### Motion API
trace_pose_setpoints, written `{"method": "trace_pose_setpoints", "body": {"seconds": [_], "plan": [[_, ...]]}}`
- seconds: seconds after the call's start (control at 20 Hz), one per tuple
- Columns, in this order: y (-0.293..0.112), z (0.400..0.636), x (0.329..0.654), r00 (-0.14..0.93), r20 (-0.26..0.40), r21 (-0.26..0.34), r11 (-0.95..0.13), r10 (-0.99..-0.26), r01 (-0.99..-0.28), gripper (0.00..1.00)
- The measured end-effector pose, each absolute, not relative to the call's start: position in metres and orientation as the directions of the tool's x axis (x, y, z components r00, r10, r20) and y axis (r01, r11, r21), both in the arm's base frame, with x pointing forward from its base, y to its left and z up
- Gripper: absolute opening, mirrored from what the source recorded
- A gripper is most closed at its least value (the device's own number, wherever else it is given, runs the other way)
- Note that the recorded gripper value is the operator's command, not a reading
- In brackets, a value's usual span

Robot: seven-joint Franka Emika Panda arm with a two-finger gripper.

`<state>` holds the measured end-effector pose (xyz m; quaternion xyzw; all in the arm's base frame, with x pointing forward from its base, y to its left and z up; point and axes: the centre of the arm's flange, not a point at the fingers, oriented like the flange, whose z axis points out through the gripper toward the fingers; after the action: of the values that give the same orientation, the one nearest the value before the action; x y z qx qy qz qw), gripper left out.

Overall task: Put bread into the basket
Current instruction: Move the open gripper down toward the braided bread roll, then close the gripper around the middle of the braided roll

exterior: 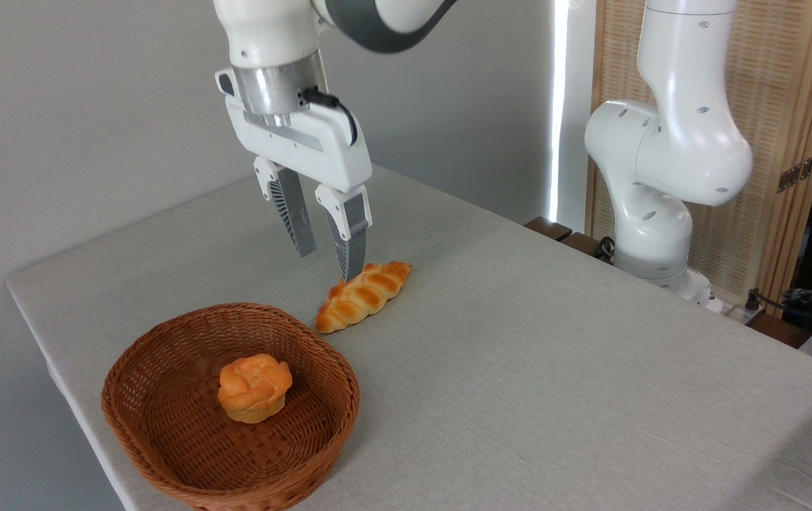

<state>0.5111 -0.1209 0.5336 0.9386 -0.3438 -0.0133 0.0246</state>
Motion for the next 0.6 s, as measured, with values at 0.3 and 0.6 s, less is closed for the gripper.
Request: {"method": "trace_pose_setpoints", "body": {"seconds": [0.3, 0.6], "plan": [[-0.156, 0.489, 0.488, 0.719, -0.074, 0.131, -0.722, -0.691, -0.68, 1.0], [-0.183, 0.449, 0.479, 0.7, -0.069, 0.163, -0.701, -0.71, -0.695, 1.0]]}}
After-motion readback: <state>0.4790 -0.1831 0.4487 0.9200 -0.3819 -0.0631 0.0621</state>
